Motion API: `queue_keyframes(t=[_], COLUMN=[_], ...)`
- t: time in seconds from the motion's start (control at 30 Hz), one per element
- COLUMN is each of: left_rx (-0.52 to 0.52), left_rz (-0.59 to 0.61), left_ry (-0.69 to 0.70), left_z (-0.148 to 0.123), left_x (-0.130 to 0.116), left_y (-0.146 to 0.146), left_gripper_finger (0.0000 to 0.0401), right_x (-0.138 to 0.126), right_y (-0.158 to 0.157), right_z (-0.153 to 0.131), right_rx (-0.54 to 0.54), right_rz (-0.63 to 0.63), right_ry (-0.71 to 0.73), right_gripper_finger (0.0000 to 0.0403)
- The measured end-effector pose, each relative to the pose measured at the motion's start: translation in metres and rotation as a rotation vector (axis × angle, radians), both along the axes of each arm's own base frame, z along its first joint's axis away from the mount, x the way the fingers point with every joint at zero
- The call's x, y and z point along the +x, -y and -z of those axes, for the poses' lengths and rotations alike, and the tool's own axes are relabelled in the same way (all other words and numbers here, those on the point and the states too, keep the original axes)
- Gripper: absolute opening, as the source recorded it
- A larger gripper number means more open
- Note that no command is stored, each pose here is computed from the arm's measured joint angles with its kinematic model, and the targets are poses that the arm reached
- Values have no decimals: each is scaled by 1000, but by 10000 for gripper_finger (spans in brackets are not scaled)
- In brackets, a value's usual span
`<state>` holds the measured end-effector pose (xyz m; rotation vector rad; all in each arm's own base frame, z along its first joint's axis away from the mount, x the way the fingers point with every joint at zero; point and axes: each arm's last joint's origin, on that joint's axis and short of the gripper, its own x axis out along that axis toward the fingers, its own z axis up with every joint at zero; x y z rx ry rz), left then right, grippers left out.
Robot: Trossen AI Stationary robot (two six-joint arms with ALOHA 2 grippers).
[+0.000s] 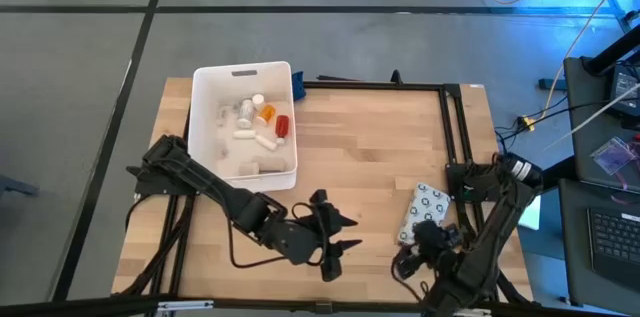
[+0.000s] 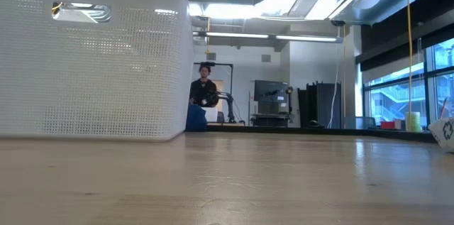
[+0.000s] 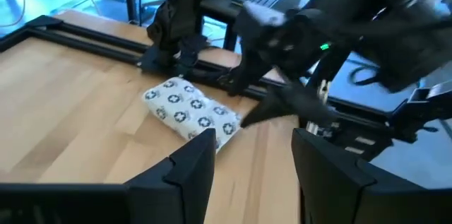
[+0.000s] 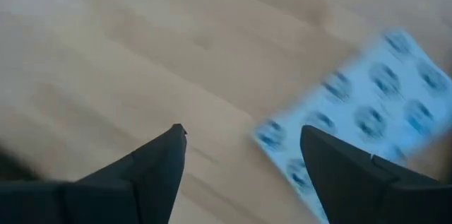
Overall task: Pick & place medical supplies in basket/bin
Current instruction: Put the mailer bag into the white bin
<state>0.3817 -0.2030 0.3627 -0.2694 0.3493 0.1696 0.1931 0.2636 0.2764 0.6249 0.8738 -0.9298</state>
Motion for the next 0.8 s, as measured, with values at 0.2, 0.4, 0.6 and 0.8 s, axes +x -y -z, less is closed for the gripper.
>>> queue_keyframes(t=[0.2, 0.4, 0.6, 0.8], left_rx=[-12, -4, -7, 16], left_rz=[10, 44, 56, 61], left_ry=[11, 22, 15, 12], left_z=[-2, -5, -4, -4], left_x=[3, 5, 5, 6], left_y=[-4, -7, -8, -10], left_gripper_finger=[180, 180, 180, 180], right_x=[-26, -37, -53, -64], right_y=[23, 51, 78, 95], right_z=[33, 50, 77, 102], right_rx=[-13, -33, 45, 125], right_rz=[171, 195, 188, 173], right_ry=[-140, -136, -66, -16], right_gripper_finger=[278, 278, 278, 278])
